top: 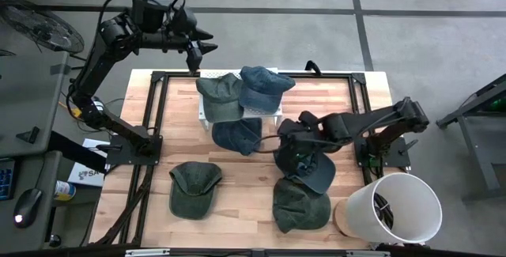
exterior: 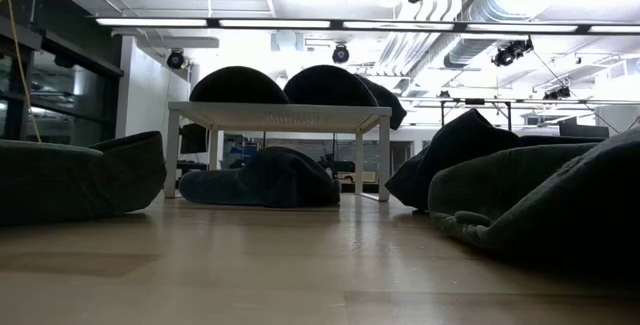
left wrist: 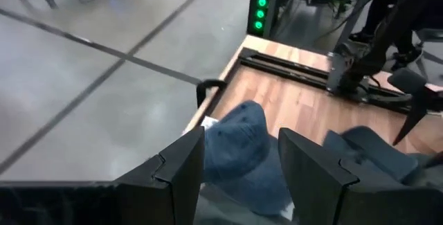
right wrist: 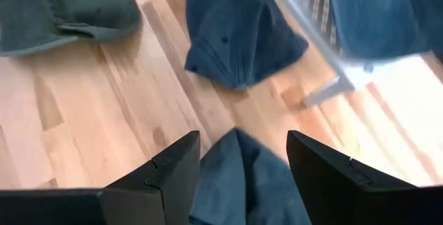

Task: Pick & Place hat
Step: Stack the right blue cap on the blue cap on the shelf

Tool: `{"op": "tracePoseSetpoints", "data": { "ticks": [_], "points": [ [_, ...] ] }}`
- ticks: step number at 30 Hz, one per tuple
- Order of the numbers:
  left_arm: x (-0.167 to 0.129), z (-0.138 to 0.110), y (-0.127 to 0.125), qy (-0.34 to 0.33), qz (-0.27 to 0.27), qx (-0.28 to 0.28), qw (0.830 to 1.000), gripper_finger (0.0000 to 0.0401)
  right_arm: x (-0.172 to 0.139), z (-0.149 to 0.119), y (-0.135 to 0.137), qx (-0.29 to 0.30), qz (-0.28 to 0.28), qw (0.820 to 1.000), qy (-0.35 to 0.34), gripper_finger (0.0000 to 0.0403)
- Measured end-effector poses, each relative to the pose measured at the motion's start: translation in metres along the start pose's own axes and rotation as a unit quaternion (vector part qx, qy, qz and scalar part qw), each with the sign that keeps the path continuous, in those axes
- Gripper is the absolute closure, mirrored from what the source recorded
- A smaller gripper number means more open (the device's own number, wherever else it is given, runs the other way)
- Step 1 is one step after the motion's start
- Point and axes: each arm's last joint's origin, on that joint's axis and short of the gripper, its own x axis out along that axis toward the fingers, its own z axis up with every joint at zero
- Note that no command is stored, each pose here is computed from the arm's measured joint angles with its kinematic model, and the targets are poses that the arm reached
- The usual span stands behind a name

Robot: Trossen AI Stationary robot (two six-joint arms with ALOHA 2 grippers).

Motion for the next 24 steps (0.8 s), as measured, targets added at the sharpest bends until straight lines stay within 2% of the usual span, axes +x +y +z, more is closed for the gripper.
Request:
{"op": "tracePoseSetpoints", "data": {
  "ticks": [3, 8, 14, 24],
  "points": [
    [0.000, -0.003, 0.000, 0.015, 0.000, -0.003, 1.000, 0.0220, 0.009, -0.004, 0.005, 0.036, -0.014, 0.999, 0.020, 0.0194],
    [0.000, -0.006, -0.001, 0.031, -0.004, 0.000, 1.000, 0.0220, 0.024, -0.009, 0.014, 0.116, 0.008, 0.990, 0.086, 0.0194],
    [0.000, -0.006, -0.003, 0.025, -0.053, 0.006, 0.998, 0.0220, 0.042, -0.017, 0.030, 0.147, 0.033, 0.977, 0.150, 0.0194],
    [-0.001, -0.008, -0.005, 0.032, -0.084, 0.037, 0.995, 0.0220, 0.081, -0.022, 0.055, 0.173, 0.039, 0.969, 0.174, 0.0194]
  ]
}}
